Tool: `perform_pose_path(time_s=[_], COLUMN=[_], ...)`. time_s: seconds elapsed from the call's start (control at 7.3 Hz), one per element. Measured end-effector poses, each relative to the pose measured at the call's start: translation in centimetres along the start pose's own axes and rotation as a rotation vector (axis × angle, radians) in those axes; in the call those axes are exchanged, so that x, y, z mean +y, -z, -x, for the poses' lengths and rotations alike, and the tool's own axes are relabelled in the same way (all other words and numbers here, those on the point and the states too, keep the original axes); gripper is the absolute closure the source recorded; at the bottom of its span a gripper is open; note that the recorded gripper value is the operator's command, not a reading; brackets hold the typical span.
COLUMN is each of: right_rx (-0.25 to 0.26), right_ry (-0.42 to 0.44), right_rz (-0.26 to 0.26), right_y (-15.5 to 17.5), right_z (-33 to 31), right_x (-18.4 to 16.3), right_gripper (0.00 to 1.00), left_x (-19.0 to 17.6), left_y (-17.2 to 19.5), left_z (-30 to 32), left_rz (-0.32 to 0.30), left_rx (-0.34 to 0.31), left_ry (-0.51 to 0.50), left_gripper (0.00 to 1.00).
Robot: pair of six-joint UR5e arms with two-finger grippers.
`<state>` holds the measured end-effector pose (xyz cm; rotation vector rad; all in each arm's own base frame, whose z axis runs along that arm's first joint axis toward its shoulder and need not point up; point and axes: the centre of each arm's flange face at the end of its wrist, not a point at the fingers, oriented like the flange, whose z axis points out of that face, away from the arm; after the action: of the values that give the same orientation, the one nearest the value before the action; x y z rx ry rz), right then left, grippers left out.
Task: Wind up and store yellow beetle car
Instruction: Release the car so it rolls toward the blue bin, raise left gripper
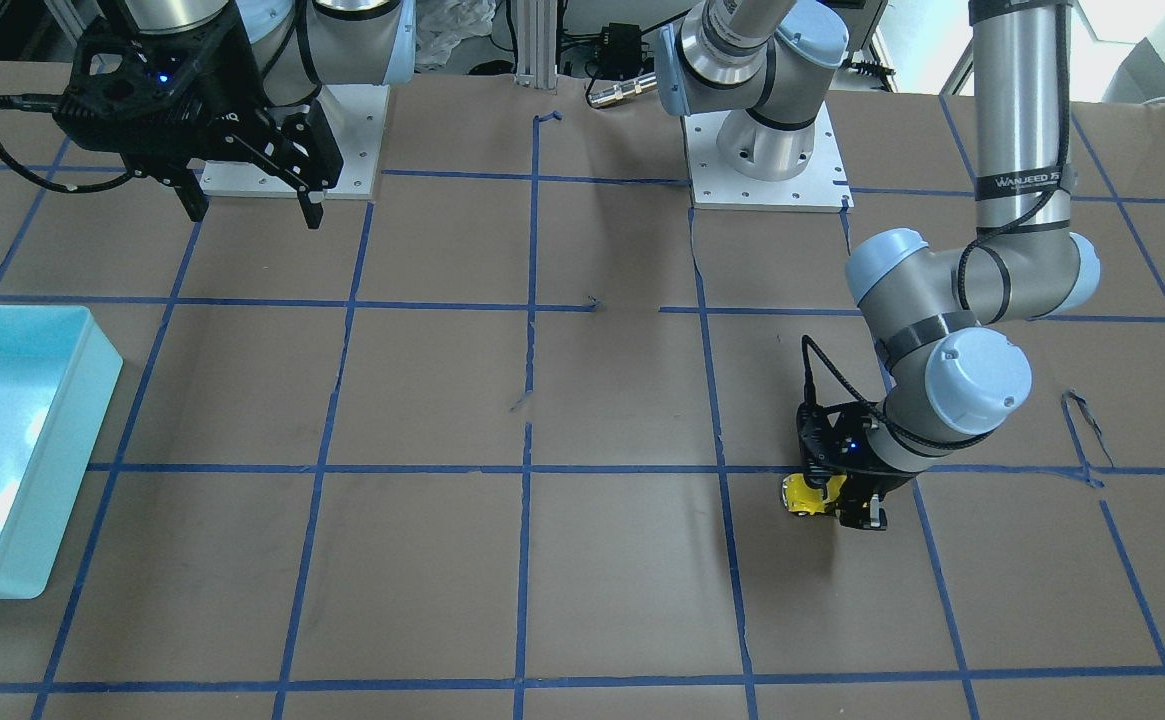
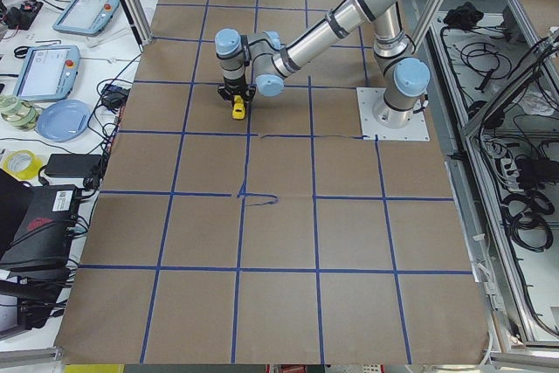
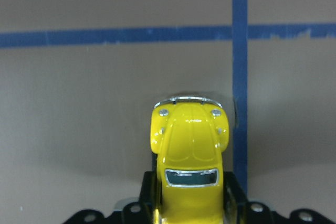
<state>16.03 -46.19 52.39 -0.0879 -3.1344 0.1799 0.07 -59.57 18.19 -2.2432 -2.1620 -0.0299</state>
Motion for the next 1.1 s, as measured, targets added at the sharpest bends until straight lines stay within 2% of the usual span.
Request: perform_pose_path(time_s=[0.14,0.27,0.41,0.55,1.1], right_rx=[0.000,0.001,0.001,0.001,0.001], right_ry=[0.000,0.000,0.000,0.000,0.000], right_rz=[0.000,0.000,0.000,0.000,0.000], right_y=[0.0,0.0,0.0,0.0,0.0], right_z=[0.0,0.0,0.0,0.0,0.0], right_x=[0.0,0.0,0.0,0.0,0.0], right_gripper=[0.00,0.00,0.00,0.00,0.00], left_x=[1.9,3.7,5.3,6.6,8.1], left_y=[-0.2,-0.3,-0.2,-0.2,0.1], left_z=[-0.3,-0.5,-0.8,-0.9,-1.2], left_rz=[0.003,0.005,0.007,0.007,0.003], left_rx=[-0.012,-0.020,-0.026,-0.030,-0.031], left_ry=[0.005,0.001,-0.003,0.002,0.034], left_gripper=[0.79,0.73,0.24,0.00,0.00])
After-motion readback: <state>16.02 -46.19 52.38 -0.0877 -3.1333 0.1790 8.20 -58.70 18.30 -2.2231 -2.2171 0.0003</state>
